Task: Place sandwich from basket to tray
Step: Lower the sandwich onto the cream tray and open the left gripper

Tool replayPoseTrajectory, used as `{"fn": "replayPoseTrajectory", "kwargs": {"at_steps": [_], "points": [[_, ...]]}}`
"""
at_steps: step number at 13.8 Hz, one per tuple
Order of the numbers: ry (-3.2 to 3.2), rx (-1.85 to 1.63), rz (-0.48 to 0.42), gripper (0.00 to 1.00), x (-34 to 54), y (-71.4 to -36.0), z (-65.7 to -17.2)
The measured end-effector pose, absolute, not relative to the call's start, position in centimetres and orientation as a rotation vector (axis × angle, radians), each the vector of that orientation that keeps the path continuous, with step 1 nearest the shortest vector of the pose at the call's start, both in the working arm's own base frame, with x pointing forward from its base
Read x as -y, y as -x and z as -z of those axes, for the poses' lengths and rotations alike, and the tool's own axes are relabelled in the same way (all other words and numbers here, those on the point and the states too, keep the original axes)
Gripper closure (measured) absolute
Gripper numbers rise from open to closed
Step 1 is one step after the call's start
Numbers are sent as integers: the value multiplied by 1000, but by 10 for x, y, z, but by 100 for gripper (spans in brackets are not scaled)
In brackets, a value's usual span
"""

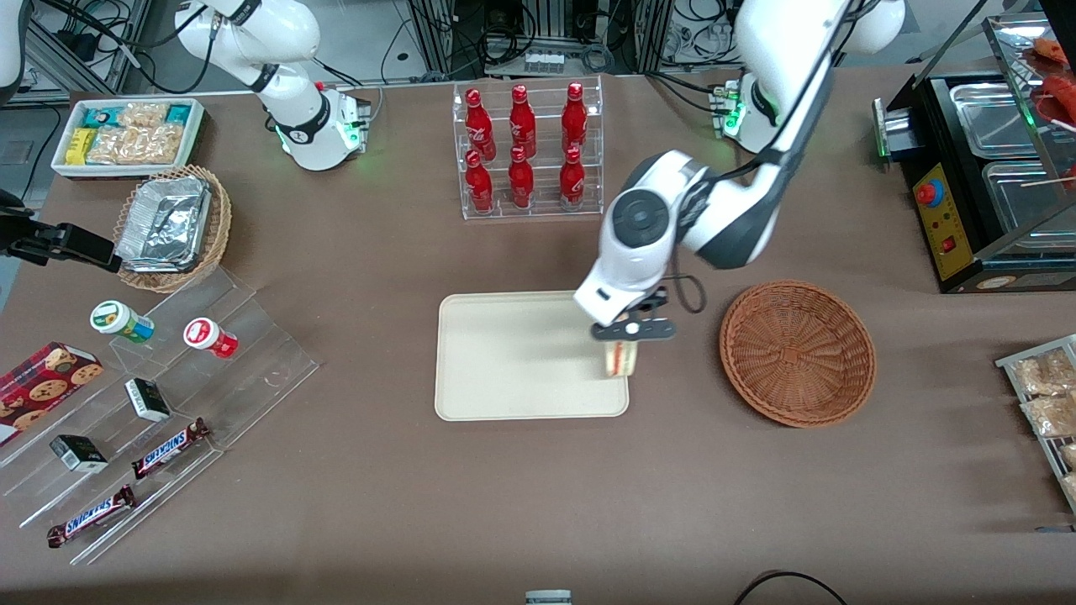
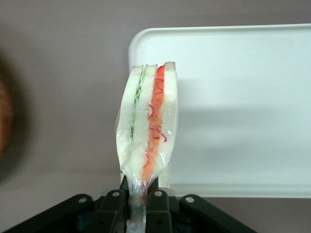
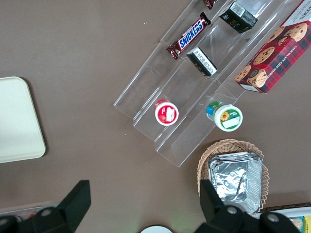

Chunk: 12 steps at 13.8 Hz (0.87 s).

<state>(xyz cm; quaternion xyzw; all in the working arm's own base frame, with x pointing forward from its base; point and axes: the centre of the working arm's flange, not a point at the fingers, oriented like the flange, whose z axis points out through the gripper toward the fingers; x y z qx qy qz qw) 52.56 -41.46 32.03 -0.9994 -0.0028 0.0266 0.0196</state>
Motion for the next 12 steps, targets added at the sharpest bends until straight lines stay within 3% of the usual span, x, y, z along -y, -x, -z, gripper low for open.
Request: {"fn": "replayPoseTrajectory", "kwargs": {"at_steps": [12], "points": [[3119,21,-96,85,479,-528,-249]]}}
